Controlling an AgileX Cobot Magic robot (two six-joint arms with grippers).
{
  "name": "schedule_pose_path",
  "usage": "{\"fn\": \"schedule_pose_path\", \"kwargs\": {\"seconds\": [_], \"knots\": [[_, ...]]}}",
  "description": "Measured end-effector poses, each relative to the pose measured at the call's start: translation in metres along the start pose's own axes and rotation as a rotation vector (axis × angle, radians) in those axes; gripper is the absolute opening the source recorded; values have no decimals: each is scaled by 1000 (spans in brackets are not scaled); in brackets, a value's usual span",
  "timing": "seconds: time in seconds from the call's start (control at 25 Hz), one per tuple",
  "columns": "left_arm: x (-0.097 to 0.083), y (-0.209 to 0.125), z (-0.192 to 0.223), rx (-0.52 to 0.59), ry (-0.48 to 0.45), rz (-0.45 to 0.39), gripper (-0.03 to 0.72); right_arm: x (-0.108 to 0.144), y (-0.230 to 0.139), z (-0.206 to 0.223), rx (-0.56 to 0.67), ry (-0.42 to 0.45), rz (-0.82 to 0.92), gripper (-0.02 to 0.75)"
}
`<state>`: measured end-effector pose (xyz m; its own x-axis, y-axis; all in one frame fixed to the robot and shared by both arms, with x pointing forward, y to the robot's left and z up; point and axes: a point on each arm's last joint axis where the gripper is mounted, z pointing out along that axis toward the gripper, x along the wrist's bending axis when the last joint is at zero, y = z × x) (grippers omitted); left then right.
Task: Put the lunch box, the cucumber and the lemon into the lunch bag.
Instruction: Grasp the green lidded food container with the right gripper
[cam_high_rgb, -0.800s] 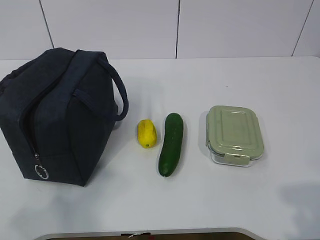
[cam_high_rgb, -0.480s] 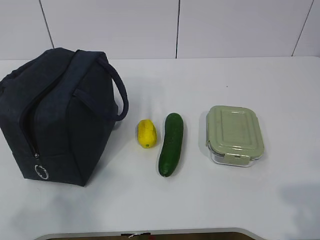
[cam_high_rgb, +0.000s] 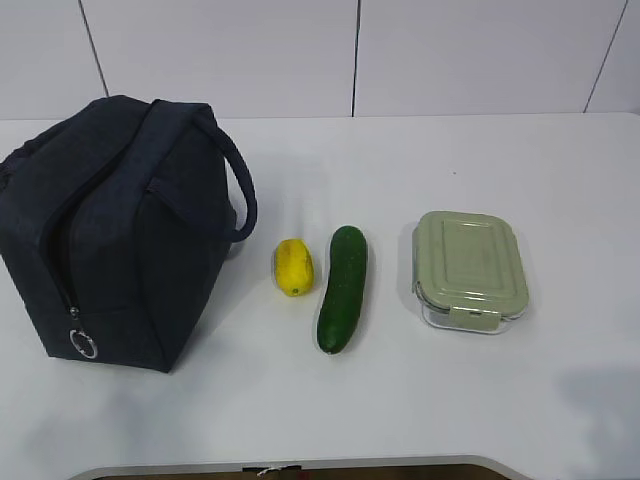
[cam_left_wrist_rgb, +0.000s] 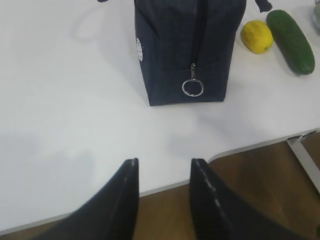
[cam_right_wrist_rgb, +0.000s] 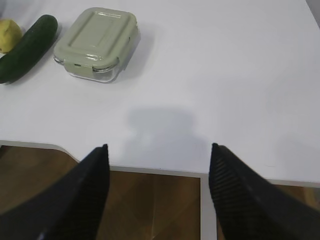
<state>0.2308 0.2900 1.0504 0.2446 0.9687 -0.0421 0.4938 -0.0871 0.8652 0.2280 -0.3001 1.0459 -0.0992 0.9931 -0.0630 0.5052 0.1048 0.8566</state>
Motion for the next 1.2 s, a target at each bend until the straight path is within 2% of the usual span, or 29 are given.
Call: {"fn": "schedule_pose_path", "kwargs": {"seconds": [0.24, 0.36, 0.4, 0.44, 0.76, 1.2], "knots": [[-2, 2, 0, -17, -19, -10, 242, 0, 2, -2, -18, -1, -2, 499], [0, 9, -6, -79, 4, 4, 242, 0, 3, -3, -27, -2, -2, 499], [0, 17, -14, -134, 14, 13, 242, 0, 7, -5, -55, -4, -23, 499], [0, 17, -14, -134, 14, 13, 242, 0, 7, -5, -55, -4, -23, 499], [-2, 41, -39, -340, 30, 27, 242, -3, 36, -27, -321, -33, -72, 499], [-1, 48, -43, -413, 43, 33, 242, -3, 38, -29, -341, -43, -80, 499]]}}
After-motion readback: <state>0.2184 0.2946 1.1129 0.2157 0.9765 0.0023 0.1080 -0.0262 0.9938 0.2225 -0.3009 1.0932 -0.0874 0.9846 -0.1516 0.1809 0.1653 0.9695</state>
